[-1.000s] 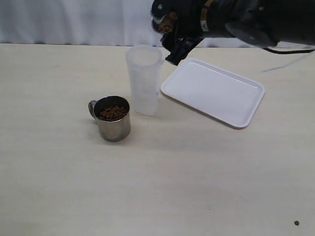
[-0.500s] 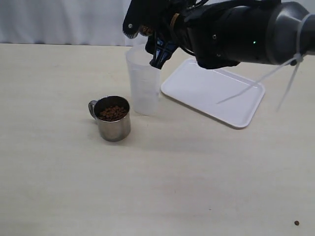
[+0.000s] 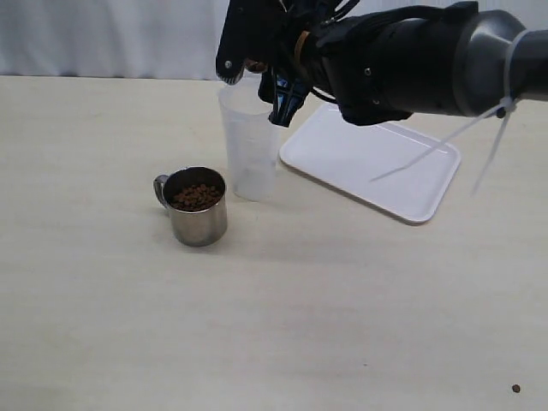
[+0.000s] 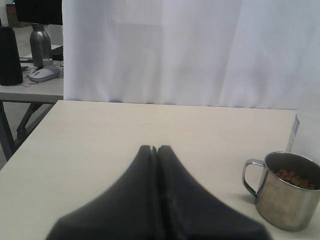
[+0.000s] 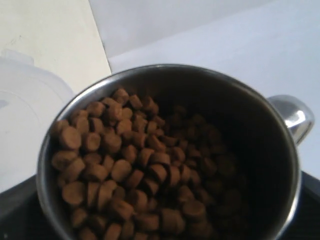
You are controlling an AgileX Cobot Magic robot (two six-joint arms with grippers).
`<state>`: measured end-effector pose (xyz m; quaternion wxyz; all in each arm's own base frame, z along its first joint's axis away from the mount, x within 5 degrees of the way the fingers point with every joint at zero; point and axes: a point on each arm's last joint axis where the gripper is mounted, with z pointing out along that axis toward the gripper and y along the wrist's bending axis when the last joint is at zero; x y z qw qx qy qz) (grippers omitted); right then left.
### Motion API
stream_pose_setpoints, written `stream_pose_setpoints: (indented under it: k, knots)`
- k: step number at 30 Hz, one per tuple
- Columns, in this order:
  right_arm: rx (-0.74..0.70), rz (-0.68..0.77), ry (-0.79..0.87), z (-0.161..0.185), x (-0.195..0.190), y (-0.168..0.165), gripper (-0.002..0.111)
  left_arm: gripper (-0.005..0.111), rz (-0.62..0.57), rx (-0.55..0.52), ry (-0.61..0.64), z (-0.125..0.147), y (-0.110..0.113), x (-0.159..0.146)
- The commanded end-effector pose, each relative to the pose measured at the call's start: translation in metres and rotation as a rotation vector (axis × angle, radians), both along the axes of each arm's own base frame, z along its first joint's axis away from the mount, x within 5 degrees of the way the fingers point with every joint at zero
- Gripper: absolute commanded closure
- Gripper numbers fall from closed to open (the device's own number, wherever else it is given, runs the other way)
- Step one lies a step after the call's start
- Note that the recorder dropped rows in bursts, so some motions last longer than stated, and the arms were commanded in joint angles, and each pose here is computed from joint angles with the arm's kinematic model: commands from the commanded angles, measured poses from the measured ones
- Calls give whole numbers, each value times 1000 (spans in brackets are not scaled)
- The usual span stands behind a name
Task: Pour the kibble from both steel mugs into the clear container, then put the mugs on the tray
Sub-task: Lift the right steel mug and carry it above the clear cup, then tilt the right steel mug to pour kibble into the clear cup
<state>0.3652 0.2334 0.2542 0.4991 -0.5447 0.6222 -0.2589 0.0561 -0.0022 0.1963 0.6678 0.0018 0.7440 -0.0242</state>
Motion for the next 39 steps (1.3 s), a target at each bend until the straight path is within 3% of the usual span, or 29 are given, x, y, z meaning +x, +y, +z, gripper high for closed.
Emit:
stream_pose_setpoints:
  k: [1, 10, 18, 39]
  knots:
    - [-78, 4, -27, -2, 4, -1, 103, 107, 1, 1, -5, 0, 0, 0]
    - [-216, 45, -60, -3, 5, -2, 103, 107, 1, 1, -5, 0, 0, 0]
    - [-204, 69, -80, 6, 7, 2, 103, 107, 1, 0, -11, 0, 0, 0]
    - [-366, 130, -132, 10, 10, 3, 103, 107, 1, 0, -11, 0, 0, 0]
